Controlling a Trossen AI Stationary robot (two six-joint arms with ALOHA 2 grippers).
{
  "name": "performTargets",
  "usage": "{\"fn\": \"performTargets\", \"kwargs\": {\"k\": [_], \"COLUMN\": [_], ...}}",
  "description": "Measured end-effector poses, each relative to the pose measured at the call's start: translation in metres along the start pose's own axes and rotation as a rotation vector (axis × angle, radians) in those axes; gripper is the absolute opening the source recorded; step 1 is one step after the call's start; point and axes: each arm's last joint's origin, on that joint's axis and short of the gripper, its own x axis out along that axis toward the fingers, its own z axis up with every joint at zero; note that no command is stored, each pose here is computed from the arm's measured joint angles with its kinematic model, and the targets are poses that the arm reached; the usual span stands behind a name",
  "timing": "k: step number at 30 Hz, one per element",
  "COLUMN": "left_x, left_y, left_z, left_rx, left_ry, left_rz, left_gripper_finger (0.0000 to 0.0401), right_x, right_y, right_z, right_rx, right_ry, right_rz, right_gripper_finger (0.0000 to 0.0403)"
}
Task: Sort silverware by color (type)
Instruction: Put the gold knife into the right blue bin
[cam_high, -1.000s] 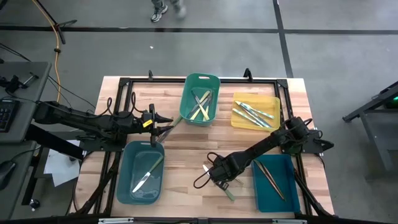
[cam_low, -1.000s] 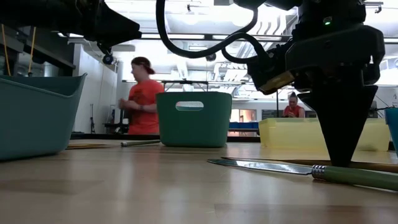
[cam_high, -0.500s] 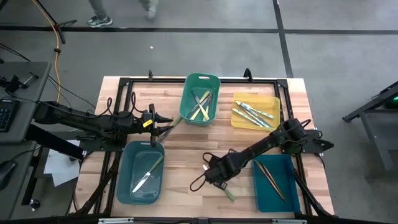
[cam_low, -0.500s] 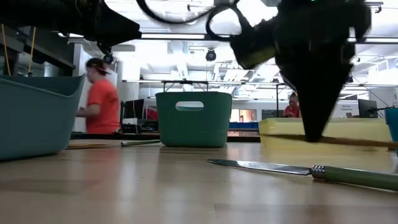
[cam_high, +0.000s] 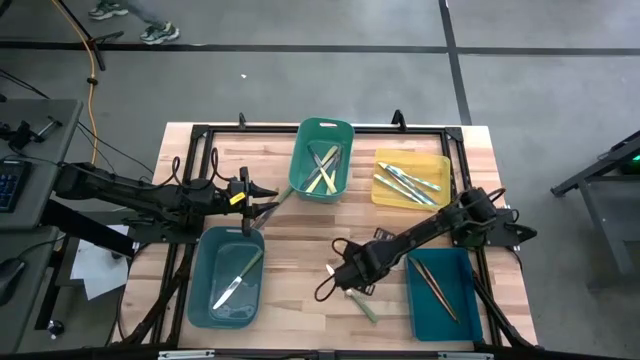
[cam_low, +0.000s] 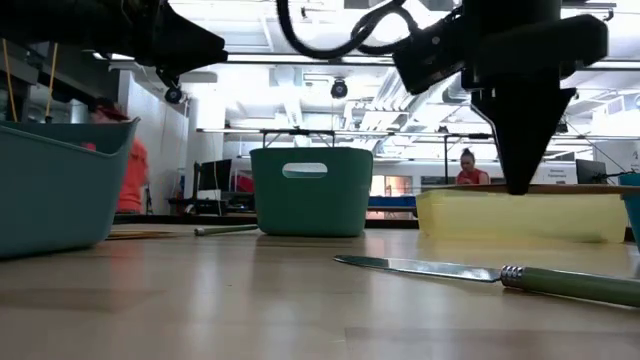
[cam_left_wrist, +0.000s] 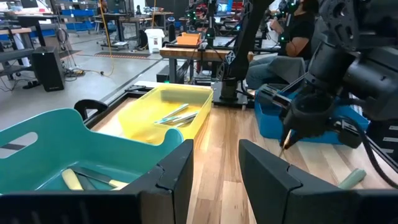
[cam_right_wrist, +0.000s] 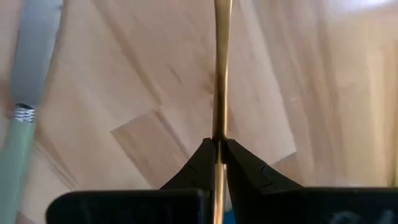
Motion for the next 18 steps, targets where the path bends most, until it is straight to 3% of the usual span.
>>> {"fn": "performTargets", "kwargs": {"k": [7,14,18], "left_x": [0.000,0.000,0.000], "left_y": [0.000,0.000,0.000], "left_z": [0.000,0.000,0.001], "left_rx": [0.000,0.000,-0.001], "left_ry": [0.000,0.000,-0.006], "left_rz": [-0.003,-0.004,-0.004], "left_gripper_finger": [0.0119,0.0119,0.0119], "right_x": [-0.004,-0.013,-0.014], "right_y": [-0.033,-0.068,-0.086], "right_z": [-0.025,-0.045,-0.051], "right_rx": [0.109,0.257,0.322], "right_ry": [-0.127,-0.572,-0.888], "right_rz": [0.061,0.232,0.241], "right_gripper_finger": [0.0010,0.0008,0.0007]}}
